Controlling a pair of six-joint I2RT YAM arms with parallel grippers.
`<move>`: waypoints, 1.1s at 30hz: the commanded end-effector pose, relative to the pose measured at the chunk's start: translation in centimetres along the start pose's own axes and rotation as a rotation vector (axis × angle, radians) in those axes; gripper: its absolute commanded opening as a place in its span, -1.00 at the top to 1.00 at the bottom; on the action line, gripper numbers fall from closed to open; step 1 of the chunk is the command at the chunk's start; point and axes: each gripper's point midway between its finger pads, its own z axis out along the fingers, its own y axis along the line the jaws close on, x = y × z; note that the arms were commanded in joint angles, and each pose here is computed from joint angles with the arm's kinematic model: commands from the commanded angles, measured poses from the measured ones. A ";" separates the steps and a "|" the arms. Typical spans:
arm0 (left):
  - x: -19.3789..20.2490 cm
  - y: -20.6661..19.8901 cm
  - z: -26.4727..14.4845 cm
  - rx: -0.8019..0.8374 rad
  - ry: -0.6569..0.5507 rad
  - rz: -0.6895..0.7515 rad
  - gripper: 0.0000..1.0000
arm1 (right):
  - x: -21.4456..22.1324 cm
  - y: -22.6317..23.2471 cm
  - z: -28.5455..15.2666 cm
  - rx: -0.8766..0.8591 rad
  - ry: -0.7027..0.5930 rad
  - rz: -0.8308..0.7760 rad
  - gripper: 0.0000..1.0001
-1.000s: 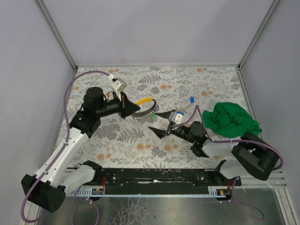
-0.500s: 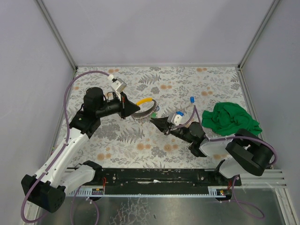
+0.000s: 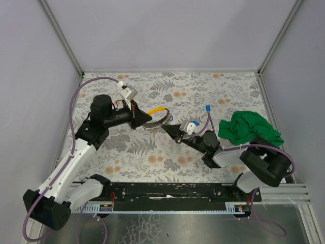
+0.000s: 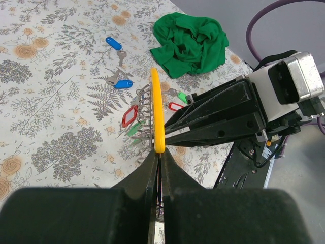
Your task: Put the keys on the keyring
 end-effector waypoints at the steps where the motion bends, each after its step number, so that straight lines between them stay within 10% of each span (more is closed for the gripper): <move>1: -1.7 -1.0 -0.2 0.043 -0.064 0.051 1.00 | -2.4 -1.2 0.9 0.053 -0.085 -0.062 0.70; 33: -1.6 -0.9 -0.1 0.045 -0.060 0.038 1.00 | -1.8 -0.7 0.7 0.032 -0.085 -0.073 0.67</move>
